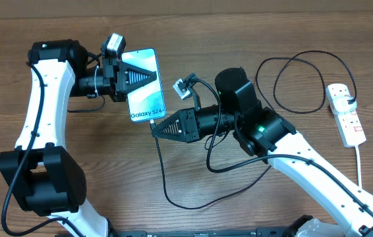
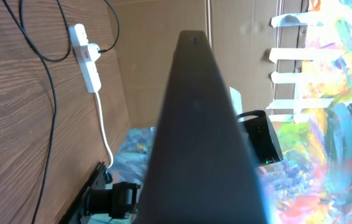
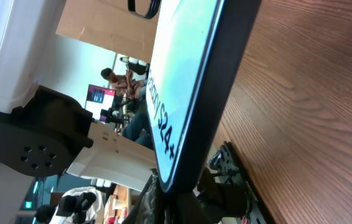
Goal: Plug charger to phone and switch on socket
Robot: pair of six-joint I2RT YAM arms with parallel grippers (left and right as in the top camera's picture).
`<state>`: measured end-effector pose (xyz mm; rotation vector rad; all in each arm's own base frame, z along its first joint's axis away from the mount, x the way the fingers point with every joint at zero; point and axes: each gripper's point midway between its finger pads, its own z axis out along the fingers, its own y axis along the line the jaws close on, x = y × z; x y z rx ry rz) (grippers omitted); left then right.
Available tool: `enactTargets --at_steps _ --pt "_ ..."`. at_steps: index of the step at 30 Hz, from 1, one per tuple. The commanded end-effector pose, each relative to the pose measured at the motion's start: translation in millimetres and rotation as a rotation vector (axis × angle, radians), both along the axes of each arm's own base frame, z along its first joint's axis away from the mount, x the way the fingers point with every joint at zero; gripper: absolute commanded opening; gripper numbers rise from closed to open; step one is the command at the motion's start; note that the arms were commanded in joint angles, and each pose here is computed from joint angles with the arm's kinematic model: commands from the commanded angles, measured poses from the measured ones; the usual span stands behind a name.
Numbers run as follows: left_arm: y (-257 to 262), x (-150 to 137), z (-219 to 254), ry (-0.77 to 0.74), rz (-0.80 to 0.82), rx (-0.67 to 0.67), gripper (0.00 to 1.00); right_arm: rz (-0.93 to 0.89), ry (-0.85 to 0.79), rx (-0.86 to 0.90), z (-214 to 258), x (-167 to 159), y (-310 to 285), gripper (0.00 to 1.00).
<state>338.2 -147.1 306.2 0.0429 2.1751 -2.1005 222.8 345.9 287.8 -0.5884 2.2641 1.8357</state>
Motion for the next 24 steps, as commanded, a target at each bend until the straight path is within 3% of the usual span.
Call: enactTargets --at_steps 1,24 --pt "1.3 1.4 9.3 -0.008 0.016 -0.04 0.04 -0.015 -0.04 0.019 13.5 1.4 2.5 0.04" --pt "1.5 4.6 8.4 -0.054 0.015 -0.037 0.04 -0.002 -0.042 0.017 13.0 -4.2 7.0 0.04"
